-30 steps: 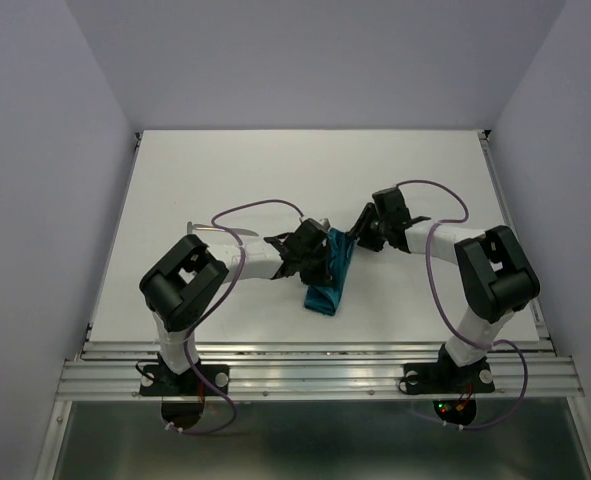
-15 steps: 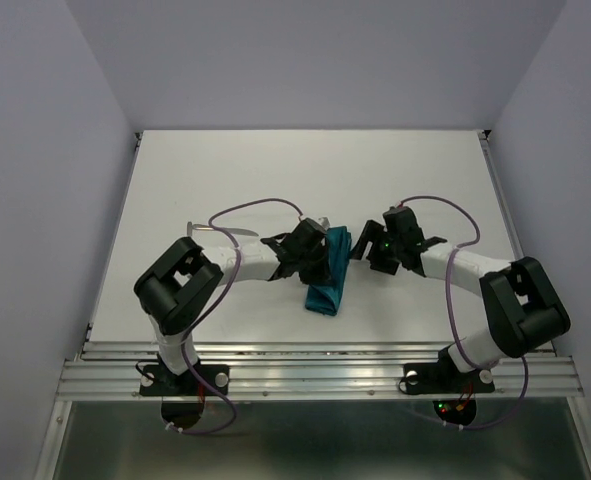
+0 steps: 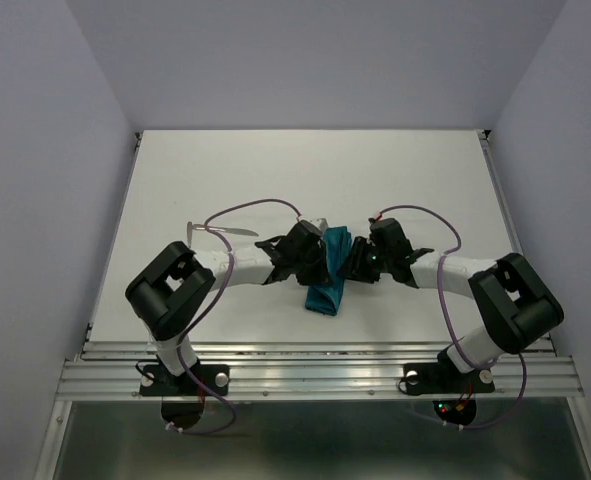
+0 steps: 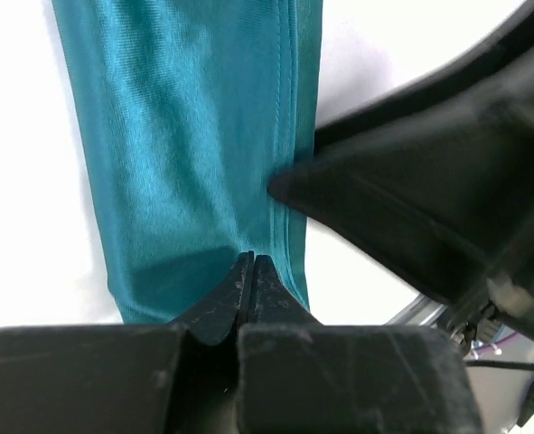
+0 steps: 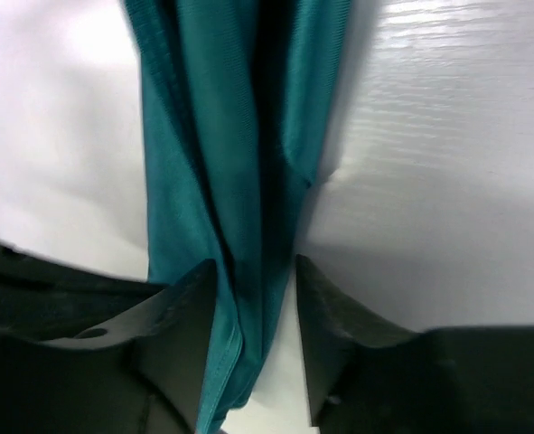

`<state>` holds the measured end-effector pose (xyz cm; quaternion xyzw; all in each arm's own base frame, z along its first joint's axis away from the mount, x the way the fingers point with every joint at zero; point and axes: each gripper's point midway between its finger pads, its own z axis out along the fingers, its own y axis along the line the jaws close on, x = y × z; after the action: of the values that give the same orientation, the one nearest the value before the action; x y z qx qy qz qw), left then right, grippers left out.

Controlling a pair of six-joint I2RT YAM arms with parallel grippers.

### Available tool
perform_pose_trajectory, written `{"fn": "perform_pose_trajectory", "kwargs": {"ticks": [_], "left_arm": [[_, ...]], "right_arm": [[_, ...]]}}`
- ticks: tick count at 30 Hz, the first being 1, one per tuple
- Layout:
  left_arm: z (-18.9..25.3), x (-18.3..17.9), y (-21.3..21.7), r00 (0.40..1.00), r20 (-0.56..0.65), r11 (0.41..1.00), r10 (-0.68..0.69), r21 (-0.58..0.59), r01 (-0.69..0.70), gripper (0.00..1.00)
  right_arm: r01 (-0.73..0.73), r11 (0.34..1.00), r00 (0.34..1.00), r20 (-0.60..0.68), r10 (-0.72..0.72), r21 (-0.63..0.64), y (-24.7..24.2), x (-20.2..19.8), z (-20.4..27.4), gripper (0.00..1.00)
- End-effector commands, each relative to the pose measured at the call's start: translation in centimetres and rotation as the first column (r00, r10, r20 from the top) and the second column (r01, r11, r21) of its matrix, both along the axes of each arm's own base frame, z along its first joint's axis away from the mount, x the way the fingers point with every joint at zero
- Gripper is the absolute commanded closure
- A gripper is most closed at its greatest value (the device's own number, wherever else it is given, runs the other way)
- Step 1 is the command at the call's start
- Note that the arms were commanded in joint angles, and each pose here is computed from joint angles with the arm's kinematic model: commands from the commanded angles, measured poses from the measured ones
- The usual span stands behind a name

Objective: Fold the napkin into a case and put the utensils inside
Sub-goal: Fold the 2/3-rectangle-folded napkin at the center of the board.

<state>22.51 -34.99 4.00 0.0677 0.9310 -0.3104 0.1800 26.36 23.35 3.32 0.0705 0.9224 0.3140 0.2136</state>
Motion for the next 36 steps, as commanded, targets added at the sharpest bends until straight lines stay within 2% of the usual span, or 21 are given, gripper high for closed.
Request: {"fn": "perform_pose_trajectory", "kwargs": {"ticks": [1, 4, 8, 10, 12, 16, 18, 19, 21, 22, 23, 26, 30, 31, 32, 33, 36], "left_arm": [[3.1, -0.1, -0.5, 0.997, 0.070, 0.997, -0.030, -0.073, 0.036, 1.00], [3.1, -0.6, -0.2, 0.997, 0.066, 0.996, -0.039, -0.077, 0.044, 1.00], [2.3, -1.5, 0.6, 0.998, 0.044, 0.997, -0.042, -0.069, 0.045, 1.00], [1.7, -2.0, 1.1, 0.999, 0.032, 0.997, -0.041, -0.059, 0.043, 1.00], [1.3, -2.3, 1.5, 0.999, 0.022, 0.998, -0.036, -0.052, 0.037, 1.00], [-0.1, -3.1, 2.6, 1.000, -0.002, 0.999, -0.026, -0.026, 0.026, 1.00], [-0.7, -3.1, 2.8, 1.000, -0.007, 1.000, -0.018, -0.015, 0.018, 1.00], [-1.3, -3.1, 3.0, 1.000, -0.015, 1.000, -0.011, 0.001, 0.011, 1.00], [-1.6, -3.2, 3.0, 1.000, -0.021, 1.000, -0.011, 0.008, 0.011, 1.00], [-1.6, -3.2, 3.0, 1.000, -0.020, 1.000, -0.013, 0.006, 0.013, 1.00], [-1.5, -3.2, 3.1, 1.000, -0.015, 1.000, -0.013, 0.004, 0.013, 1.00], [-0.5, -3.0, 3.2, 1.000, 0.016, 1.000, -0.013, -0.007, 0.013, 1.00], [1.3, -2.6, 3.1, 0.998, 0.055, 1.000, -0.015, -0.025, 0.016, 1.00], [1.8, -2.6, 3.2, 0.998, 0.063, 1.000, -0.010, -0.028, 0.012, 1.00], [2.0, -2.4, 3.3, 0.998, 0.067, 1.000, -0.002, -0.029, 0.004, 1.00], [2.3, -2.3, 3.3, 0.998, 0.070, 1.000, 0.005, -0.031, -0.003, 1.00], [2.8, -2.3, 3.4, 0.997, 0.071, 0.999, 0.014, -0.041, -0.011, 1.00]], "right_arm": [[0.018, 1.000, 1.000, -0.017, -0.018, -0.015, 0.2, 0.3, -1.1, 0.64], [0.013, 1.000, 0.999, -0.034, -0.013, -0.016, 0.2, 0.1, -1.8, 0.78], [0.014, 0.999, 0.999, -0.041, -0.015, -0.032, -0.1, -0.1, -2.3, 0.85], [0.014, 0.999, 0.999, -0.034, -0.016, -0.042, -0.3, -0.1, -2.4, 0.94], [0.020, 0.998, 0.999, -0.034, -0.022, -0.058, -0.5, -0.1, -2.6, 0.98], [0.020, 0.996, 1.000, -0.020, -0.022, -0.085, -0.8, 0.3, -2.6, 0.98], [0.013, 0.995, 1.000, -0.017, -0.015, -0.094, -0.8, 0.4, -2.4, 0.97], [0.010, 0.995, 1.000, -0.008, -0.010, -0.100, -0.9, 0.5, -2.2, 0.88], [0.011, 0.994, 1.000, 0.005, -0.011, -0.110, -1.1, 0.7, -1.7, 0.77], [0.006, 0.994, 1.000, 0.020, -0.004, -0.108, -1.0, 0.8, -1.3, 0.65], [0.004, 0.993, 1.000, 0.016, -0.002, -0.116, -1.3, 0.6, -1.2, 0.60], [-0.009, 0.991, 1.000, 0.026, 0.012, -0.133, -1.7, -0.4, -0.5, 0.59], [-0.039, 0.991, 0.997, 0.067, 0.048, -0.125, -1.5, -2.1, 1.1, 0.77], [-0.048, 0.992, 0.995, 0.084, 0.058, -0.112, -1.3, -2.4, 1.8, 0.90], [-0.053, 0.993, 0.994, 0.089, 0.062, -0.103, -1.3, -2.6, 2.1, 0.94], [-0.084, 0.992, 0.991, 0.096, 0.093, -0.093, -0.6, -3.3, 2.5, 0.98], [-0.142, 0.988, 0.983, 0.109, 0.147, -0.053, 0.6, -4.3, 3.4, 0.99]]}}
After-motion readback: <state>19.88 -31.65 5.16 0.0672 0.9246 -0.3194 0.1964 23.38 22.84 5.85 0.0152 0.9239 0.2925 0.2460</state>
